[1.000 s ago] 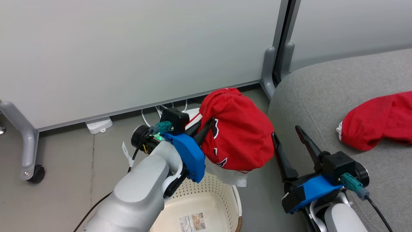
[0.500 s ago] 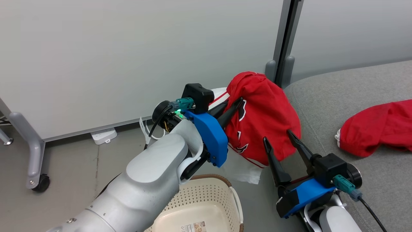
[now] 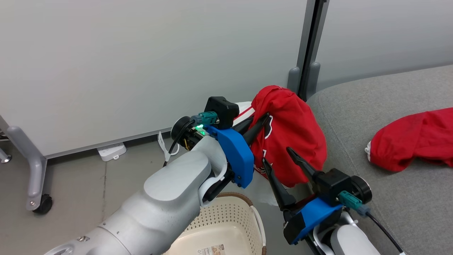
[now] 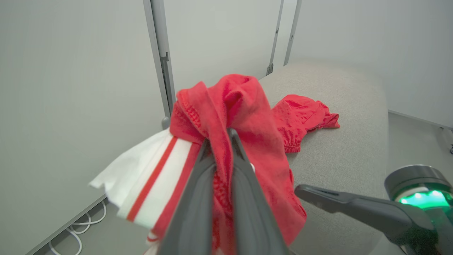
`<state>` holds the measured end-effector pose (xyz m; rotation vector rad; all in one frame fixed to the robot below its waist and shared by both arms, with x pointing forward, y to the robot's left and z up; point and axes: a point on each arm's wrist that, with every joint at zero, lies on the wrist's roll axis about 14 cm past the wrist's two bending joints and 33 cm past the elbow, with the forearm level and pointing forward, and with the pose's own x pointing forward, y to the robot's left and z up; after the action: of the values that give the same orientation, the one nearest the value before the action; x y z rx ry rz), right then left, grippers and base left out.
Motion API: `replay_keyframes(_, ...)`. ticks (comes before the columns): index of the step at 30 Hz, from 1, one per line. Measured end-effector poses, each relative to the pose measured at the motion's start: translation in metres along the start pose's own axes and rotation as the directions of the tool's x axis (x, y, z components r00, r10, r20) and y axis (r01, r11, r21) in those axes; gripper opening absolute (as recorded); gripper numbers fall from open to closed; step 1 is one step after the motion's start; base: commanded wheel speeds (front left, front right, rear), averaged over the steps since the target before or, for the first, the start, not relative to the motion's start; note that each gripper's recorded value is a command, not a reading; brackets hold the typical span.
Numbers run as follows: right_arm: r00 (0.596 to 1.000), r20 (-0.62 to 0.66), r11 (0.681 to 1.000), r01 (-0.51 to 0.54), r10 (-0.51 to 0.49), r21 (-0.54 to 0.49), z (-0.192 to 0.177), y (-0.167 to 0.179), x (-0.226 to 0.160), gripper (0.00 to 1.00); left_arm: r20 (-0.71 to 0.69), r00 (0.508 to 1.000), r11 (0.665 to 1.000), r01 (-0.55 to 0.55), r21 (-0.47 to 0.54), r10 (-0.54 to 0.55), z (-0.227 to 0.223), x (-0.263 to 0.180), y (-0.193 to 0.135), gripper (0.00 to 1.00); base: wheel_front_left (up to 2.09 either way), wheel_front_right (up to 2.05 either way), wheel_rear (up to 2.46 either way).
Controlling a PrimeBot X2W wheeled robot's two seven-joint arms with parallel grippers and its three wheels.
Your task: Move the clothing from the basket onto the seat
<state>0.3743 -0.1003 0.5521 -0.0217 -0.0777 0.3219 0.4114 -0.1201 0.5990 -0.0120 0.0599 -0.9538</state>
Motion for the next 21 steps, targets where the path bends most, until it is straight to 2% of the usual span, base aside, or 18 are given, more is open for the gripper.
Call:
replay_keyframes(10, 0.996, -0.079, 0.996, -0.037, 0.030, -0.087, -0.017, 0.000, 0.024, 1.00, -0.002, 1.000, 1.000, -0.001, -0.012, 0.001, 0.000, 0.000, -0.001, 0.00, 0.00, 0.00, 0.00)
replay_keyframes(21, 0.993, -0.104, 0.992, -0.058, 0.046, -0.109, -0.018, -0.005, 0.045, 1.00, 0.002, 1.000, 1.000, -0.003, -0.017, 0.003, 0.001, -0.002, -0.002, 0.00, 0.00, 0.00, 0.00)
